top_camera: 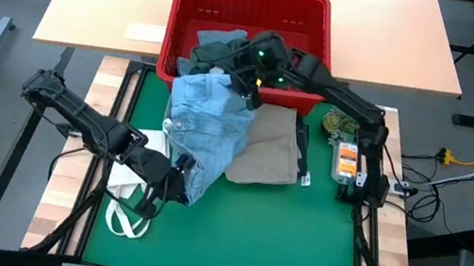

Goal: Fold laundry
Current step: Remove the blue pants from the laundry bin

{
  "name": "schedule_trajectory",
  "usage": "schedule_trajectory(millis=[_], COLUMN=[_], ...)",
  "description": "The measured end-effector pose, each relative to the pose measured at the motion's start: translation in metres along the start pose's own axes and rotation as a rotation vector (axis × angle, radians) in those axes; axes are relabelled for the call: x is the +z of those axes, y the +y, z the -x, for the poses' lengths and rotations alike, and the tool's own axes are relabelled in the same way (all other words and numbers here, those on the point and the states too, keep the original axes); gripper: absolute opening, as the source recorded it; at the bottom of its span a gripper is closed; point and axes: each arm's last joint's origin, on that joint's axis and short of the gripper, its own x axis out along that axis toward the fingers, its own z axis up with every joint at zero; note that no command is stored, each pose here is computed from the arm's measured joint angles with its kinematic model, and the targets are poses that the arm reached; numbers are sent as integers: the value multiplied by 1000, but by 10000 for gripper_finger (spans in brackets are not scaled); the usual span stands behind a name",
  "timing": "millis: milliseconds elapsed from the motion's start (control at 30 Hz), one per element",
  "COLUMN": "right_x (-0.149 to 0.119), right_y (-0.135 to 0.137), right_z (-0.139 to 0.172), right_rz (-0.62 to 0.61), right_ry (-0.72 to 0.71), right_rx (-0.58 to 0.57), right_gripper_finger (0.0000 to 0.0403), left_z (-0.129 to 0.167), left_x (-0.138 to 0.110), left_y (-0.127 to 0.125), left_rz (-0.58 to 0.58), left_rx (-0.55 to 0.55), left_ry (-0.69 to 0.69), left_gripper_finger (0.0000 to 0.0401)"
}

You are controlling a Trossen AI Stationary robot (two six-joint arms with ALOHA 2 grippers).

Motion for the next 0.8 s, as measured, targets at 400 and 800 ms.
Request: schedule_trajectory(millis=[400, 800], right_x=[-6, -26], right_y=[2, 5], right_z=[-15, -12], right_rz=[-110, -353], right_ry=[13, 186], right_rx=[16, 31], right_gripper_finger=[218, 218], left_z=[0, 0], left_x=[0, 0], left_y=[-1, -1], left_rz=[-3, -4], left_rx=[12, 12], left_ry=[0, 0], left_gripper_finger=[0, 0])
